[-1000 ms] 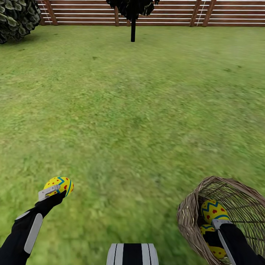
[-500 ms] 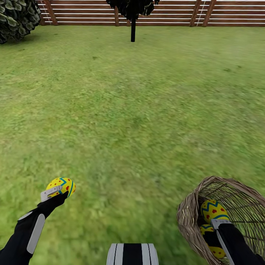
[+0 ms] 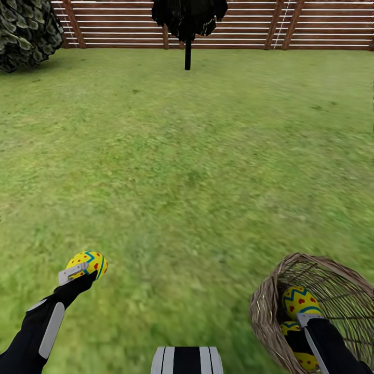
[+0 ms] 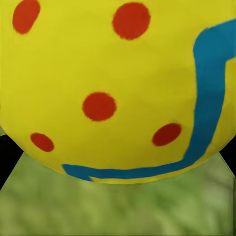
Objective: Take the three Easter eggs out of the wicker basket on the lawn in the garden, then place them on the lawn next to a single tree (choose any tree) so that all three eggs are next to the same tree and none are left in the basket.
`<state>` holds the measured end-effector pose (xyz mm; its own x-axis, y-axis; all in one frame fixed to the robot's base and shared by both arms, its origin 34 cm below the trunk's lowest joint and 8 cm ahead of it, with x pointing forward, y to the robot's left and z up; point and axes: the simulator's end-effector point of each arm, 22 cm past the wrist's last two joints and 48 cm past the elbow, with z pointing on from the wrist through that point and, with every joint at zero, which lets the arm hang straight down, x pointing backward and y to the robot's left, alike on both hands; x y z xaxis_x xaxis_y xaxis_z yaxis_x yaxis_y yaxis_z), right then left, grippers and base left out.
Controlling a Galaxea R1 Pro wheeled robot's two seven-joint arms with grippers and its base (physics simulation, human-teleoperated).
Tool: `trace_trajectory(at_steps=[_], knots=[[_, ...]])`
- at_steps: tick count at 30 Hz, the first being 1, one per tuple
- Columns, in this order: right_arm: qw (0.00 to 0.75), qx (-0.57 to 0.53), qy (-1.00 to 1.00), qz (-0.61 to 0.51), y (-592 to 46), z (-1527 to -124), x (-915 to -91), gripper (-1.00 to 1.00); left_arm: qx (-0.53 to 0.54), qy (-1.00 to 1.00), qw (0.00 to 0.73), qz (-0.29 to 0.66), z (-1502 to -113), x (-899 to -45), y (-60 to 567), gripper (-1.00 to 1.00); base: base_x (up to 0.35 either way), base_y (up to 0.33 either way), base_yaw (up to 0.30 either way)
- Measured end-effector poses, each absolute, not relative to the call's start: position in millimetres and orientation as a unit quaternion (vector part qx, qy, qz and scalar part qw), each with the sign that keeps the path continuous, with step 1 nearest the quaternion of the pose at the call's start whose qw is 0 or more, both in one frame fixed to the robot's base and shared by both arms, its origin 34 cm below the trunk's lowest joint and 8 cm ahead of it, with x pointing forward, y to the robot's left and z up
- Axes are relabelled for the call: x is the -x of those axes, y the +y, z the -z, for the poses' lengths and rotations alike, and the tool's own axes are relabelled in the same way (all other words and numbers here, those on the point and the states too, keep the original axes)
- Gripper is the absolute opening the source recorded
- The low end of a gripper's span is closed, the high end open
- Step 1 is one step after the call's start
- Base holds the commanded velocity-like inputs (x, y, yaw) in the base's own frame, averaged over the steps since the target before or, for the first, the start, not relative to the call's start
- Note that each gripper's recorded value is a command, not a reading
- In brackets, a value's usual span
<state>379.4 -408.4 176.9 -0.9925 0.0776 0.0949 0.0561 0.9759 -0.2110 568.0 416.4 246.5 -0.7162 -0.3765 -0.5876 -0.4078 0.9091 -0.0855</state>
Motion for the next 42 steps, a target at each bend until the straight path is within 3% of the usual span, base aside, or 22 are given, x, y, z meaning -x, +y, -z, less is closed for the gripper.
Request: trace_trajectory(at_steps=[8,42], knots=[[0.042,0.036,-0.993,-0.105,-410,-185,-384,-1.0,0.216,0.921,0.325,-0.014,-261,-576,407,-1.0,0.0,0.0,0.145],[-0.021,0.046,-0.994,-0.098,-408,-230,-421,-1.0,0.216,0.899,0.382,0.004,-329,-602,403,-1.0,-0.027,0.0,0.001]])
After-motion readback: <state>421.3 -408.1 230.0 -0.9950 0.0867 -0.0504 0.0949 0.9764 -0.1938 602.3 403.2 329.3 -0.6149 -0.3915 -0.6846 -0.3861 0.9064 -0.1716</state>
